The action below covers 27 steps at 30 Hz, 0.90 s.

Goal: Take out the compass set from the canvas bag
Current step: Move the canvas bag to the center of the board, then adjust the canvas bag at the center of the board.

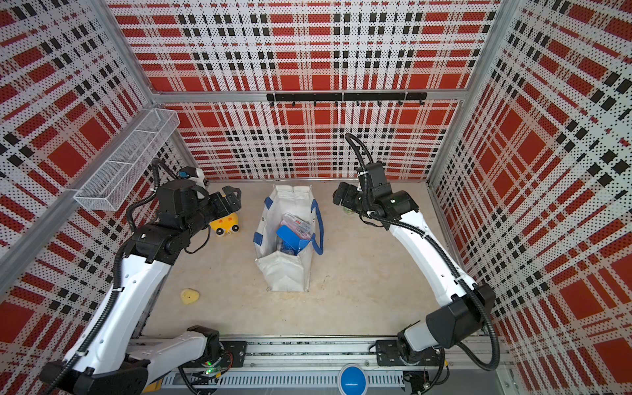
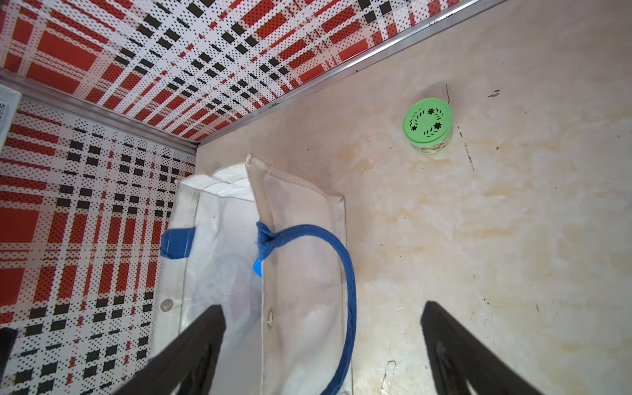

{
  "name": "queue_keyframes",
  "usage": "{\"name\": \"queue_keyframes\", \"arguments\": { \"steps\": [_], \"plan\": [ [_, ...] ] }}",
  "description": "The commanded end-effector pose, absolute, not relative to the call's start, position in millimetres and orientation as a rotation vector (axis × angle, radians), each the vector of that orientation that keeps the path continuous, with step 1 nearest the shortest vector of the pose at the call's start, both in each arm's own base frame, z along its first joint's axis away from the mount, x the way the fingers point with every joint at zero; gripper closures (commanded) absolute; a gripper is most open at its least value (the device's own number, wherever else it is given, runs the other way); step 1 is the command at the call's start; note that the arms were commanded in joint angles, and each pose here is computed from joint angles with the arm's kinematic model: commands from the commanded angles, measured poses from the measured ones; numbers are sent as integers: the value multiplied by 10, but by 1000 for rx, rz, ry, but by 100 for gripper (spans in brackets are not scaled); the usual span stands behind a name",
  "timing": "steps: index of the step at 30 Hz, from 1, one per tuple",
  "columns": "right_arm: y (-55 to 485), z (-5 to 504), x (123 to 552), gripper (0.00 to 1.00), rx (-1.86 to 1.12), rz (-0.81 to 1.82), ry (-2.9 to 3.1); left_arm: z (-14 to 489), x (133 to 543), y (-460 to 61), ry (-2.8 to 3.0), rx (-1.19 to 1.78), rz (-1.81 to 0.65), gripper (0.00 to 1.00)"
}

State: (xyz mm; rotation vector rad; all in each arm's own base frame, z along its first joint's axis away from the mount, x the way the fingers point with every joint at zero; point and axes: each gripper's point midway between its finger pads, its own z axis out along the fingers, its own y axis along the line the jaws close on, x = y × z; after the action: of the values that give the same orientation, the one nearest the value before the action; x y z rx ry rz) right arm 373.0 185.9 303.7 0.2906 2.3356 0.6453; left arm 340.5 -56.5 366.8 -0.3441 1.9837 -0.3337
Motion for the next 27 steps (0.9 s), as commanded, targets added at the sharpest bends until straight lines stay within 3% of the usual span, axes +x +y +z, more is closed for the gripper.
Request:
{"name": "queue_keyframes", "arguments": {
  "steps": [1, 5, 11, 15, 19, 27],
  "plan": [
    [1824, 3247, 3767, 14, 321, 708, 2258, 3792, 3400, -419, 1892, -430, -358, 0],
    [1977, 3075, 3759, 23, 248, 709, 2410, 3710, 3409, -565, 1931, -380, -557, 1],
    [2311, 2943, 3718, 25, 138, 754, 2479, 3120, 3255, -761, 2206, -348, -561, 22],
    [2661, 2867, 3620, 28, 29, 814, 2511, 2803, 3106, -986, 2318, -276, -531, 21],
    [2928, 2761, 3564, 38, -38, 811, 2547, 2526, 3062, -1192, 2415, -196, -463, 21],
    [3096, 2516, 3616, 45, -43, 785, 2608, 2224, 3276, -1387, 2511, -143, -379, 25]
  ]
}}
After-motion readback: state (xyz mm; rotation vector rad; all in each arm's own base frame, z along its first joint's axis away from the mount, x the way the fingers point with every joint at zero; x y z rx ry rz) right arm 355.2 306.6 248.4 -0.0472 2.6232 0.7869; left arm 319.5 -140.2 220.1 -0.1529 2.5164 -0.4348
